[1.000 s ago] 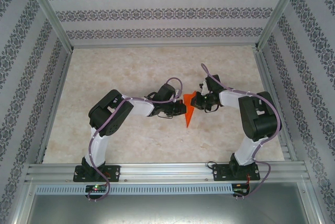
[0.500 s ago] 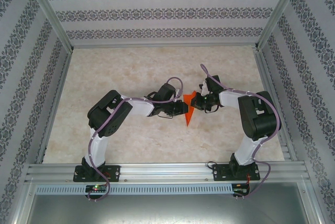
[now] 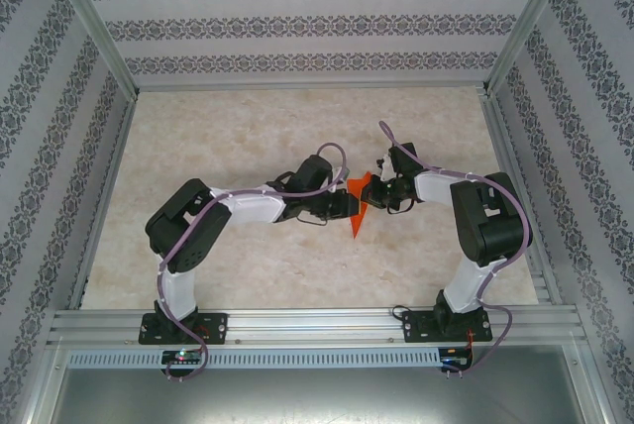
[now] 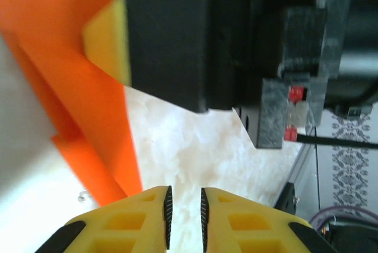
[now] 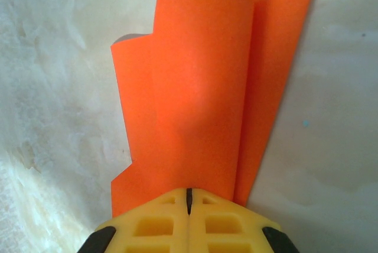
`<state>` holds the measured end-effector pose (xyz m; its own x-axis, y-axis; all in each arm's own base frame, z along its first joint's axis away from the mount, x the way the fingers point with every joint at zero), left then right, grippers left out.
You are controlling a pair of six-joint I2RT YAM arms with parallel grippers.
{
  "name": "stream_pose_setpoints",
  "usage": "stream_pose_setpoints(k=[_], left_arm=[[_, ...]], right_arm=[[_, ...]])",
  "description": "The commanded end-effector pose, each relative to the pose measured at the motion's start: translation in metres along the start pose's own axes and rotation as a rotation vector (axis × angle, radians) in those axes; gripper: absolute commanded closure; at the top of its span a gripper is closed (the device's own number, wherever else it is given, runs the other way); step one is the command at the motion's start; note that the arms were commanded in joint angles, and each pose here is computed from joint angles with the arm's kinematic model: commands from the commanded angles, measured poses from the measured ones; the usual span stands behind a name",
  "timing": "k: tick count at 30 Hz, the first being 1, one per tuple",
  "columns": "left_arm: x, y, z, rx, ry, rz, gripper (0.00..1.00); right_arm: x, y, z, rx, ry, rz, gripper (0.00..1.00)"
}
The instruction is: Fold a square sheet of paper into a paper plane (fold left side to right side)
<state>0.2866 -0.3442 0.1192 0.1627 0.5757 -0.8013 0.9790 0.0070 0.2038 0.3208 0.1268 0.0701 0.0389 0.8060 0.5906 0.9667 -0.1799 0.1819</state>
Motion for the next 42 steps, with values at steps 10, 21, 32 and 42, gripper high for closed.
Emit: stream_pose_setpoints(k=[10,21,32,42], left_arm=[[0.009,-0.013,0.028,0.086,0.004,-0.034,0.77],[0.021,-0.026,0.04,0.126,0.047,-0.066,0.78],[0.035,-0.033,0.04,0.14,0.117,-0.112,0.8],[0.052,-0.04,0.046,0.19,0.213,-0.18,0.85]], right_arm=[[-0.027,-0.022,0.01,0.092,-0.1,0.054,1.0],[-0.027,-0.022,0.01,0.097,-0.104,0.053,1.0],[-0.02,-0.017,0.006,0.064,-0.063,0.036,1.0],[-0.001,0.002,-0.006,0.007,0.003,-0.006,1.0]])
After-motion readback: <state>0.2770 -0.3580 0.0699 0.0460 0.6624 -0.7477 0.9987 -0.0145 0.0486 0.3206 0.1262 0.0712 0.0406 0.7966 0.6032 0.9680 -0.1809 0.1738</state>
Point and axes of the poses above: each hand's point on the last joint's axis, 136 mm out from that joint toward the fingers, its own z axis out along the fingers, its own x axis along the line the jaws close on, y = z × x, the point moved 7 cm from there along -z, back along the fingers, and after that the axes turned 4 degrees about -z, right-handed, at the moved point
